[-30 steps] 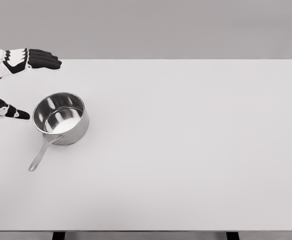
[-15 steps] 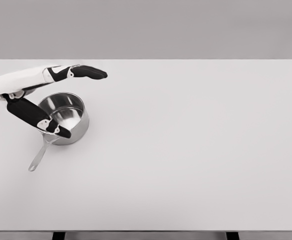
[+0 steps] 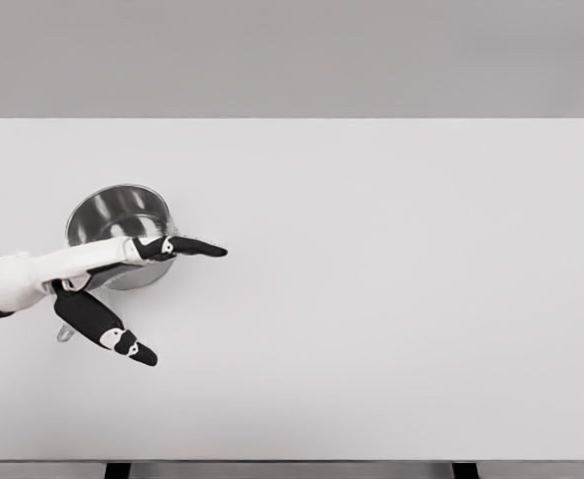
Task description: Rotate pot handle
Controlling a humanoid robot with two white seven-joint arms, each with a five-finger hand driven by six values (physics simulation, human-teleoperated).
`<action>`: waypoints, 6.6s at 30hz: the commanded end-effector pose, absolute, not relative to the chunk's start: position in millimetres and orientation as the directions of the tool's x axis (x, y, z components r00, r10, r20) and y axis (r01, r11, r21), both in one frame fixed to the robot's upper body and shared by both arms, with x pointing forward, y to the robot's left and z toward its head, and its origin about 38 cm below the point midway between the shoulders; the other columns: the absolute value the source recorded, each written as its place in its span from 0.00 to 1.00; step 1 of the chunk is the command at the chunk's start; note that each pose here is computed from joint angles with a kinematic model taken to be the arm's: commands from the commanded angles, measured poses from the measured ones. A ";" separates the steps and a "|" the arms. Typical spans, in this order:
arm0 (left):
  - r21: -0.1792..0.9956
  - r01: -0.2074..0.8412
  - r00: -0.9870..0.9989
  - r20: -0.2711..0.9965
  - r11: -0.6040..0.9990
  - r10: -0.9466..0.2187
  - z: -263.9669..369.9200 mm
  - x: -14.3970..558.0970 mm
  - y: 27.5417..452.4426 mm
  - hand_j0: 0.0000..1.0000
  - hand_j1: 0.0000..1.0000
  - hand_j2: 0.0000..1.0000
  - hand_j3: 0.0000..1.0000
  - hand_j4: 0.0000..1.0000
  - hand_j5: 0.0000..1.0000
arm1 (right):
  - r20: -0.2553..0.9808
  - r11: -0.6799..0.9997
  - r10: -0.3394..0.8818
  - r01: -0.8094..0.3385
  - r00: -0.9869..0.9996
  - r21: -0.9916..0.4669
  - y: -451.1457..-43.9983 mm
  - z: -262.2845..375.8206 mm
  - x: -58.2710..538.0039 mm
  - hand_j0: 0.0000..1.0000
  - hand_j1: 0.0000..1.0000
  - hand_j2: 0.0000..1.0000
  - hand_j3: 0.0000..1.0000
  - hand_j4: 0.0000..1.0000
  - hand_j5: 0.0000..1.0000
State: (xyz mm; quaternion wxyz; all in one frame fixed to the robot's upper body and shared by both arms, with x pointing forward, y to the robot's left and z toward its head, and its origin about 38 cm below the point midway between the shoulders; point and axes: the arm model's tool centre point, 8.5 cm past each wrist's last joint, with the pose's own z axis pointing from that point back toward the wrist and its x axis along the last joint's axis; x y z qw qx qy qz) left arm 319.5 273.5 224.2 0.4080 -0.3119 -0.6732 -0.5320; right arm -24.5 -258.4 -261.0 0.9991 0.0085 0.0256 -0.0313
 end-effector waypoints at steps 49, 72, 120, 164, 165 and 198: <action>0.221 0.908 -0.162 0.969 0.357 -0.189 142.9 254.2 329.3 1.00 1.00 1.00 1.00 1.00 1.00 | -0.051 0.998 -0.063 0.064 0.997 0.016 -258.3 -261.0 -24.5 1.00 1.00 1.00 1.00 1.00 1.00; 0.194 0.882 -0.098 0.967 0.429 -0.235 134.2 243.9 346.4 1.00 1.00 1.00 1.00 1.00 1.00 | -0.051 0.998 -0.061 0.062 0.997 0.016 -258.3 -261.0 -24.5 1.00 1.00 1.00 1.00 1.00 1.00; 0.321 0.771 -0.038 0.886 0.550 -0.463 138.2 253.3 424.8 1.00 1.00 1.00 1.00 1.00 1.00 | -0.051 0.998 -0.061 0.062 0.997 0.016 -258.3 -261.0 -24.5 1.00 1.00 1.00 1.00 1.00 1.00; 0.399 0.759 0.044 0.758 0.515 -0.651 171.0 268.7 429.3 1.00 1.00 1.00 1.00 1.00 1.00 | -0.051 0.998 -0.063 0.064 0.997 0.016 -258.3 -261.0 -24.5 1.00 1.00 1.00 1.00 1.00 1.00; 0.399 0.758 0.054 0.750 0.516 -0.659 170.4 269.2 430.3 1.00 1.00 1.00 1.00 1.00 1.00 | -0.053 0.998 -0.061 0.062 0.997 0.016 -258.3 -261.0 -24.7 1.00 1.00 1.00 1.00 1.00 1.00; 0.583 0.671 0.104 0.538 0.458 -0.837 200.8 308.9 454.8 1.00 1.00 1.00 1.00 1.00 1.00 | -0.051 0.998 -0.063 0.064 0.997 0.016 -258.3 -261.0 -24.5 1.00 1.00 1.00 1.00 1.00 1.00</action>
